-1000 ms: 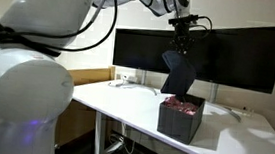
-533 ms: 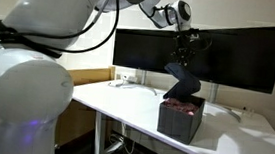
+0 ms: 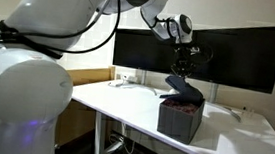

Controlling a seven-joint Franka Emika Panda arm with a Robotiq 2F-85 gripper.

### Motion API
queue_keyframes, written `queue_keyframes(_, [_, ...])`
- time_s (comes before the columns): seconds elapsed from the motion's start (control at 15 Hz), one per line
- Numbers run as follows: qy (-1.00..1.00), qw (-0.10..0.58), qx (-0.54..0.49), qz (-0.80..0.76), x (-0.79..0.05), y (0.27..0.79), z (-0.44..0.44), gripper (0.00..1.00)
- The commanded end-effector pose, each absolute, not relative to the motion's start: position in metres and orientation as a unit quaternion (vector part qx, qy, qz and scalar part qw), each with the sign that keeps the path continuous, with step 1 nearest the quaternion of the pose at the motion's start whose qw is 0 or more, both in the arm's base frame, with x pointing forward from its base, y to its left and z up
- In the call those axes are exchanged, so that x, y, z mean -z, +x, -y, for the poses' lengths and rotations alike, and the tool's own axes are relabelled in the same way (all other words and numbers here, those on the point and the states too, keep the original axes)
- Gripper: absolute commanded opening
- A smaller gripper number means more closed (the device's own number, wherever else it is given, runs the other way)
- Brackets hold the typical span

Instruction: Pick up the cloths and put them in the box

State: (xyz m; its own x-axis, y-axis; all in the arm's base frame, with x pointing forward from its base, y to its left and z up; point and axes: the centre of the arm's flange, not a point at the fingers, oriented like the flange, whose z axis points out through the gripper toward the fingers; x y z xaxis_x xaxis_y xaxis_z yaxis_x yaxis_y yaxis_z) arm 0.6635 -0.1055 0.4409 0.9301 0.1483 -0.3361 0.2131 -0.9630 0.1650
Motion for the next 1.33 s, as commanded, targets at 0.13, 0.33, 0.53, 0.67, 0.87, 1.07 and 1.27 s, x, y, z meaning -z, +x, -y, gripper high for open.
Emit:
queue_keyframes(0.13, [0.973,0.116,0.179,-0.092,-0.404,0.651,0.109,0.04])
queue_keyframes(0.33, [0.969,0.121,0.191,-0.096,-0.387,0.648,0.111,0.04])
queue_keyframes(0.53, [0.966,0.121,0.205,-0.102,-0.369,0.649,0.103,0.04])
queue_keyframes(0.67, [0.964,0.118,0.212,-0.107,-0.361,0.648,0.100,0.04])
queue_keyframes(0.87, [0.961,0.118,0.223,-0.112,-0.355,0.647,0.097,0.04])
queue_keyframes(1.07, [0.960,0.115,0.231,-0.113,-0.353,0.647,0.096,0.32])
queue_keyframes(1.27, [0.959,0.115,0.234,-0.113,-0.352,0.646,0.095,0.50])
